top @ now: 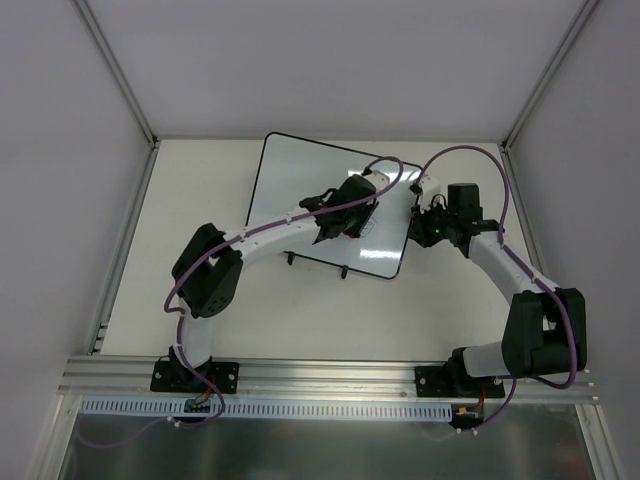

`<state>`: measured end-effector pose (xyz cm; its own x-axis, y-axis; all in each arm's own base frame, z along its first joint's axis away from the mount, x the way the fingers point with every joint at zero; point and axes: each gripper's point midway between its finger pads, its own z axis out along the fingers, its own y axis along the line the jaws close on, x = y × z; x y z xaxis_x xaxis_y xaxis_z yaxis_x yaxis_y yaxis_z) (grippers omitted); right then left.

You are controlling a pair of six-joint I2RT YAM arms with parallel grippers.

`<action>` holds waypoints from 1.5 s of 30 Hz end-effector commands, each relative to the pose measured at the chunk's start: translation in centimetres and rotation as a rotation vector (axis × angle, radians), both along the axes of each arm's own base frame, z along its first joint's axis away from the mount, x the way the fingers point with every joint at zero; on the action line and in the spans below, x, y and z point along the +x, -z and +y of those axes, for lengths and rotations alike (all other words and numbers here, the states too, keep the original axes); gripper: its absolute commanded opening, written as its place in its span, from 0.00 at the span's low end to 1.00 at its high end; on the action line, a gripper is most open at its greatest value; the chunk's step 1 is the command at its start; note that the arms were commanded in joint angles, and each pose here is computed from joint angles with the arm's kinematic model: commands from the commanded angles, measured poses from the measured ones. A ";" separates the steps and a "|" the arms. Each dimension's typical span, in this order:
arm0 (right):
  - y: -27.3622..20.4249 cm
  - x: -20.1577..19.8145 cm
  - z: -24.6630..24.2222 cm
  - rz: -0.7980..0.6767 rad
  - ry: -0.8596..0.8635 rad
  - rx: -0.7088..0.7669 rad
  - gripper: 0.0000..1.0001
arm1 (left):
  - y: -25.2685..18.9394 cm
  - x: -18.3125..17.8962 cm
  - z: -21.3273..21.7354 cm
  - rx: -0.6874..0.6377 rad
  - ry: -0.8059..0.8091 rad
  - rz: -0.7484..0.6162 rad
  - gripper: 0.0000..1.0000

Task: Erase the whiteboard

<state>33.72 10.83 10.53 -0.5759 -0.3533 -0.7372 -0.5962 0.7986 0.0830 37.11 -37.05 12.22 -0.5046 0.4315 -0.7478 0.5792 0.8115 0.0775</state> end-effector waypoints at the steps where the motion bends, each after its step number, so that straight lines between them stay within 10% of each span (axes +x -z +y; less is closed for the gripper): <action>1: -0.5 -0.6 1.5 -0.022 -0.056 0.032 0.08 | 1.7 -1.6 -3.3 -0.018 0.036 0.021 0.00; 26: -0.4 -0.5 1.5 -0.020 -0.056 0.031 0.08 | -1.3 4.1 6.4 0.049 -0.222 -0.097 0.00; 45: -0.3 -0.3 1.6 -0.013 -0.056 0.033 0.08 | 4.5 -3.3 -2.0 -0.002 -0.061 0.072 0.00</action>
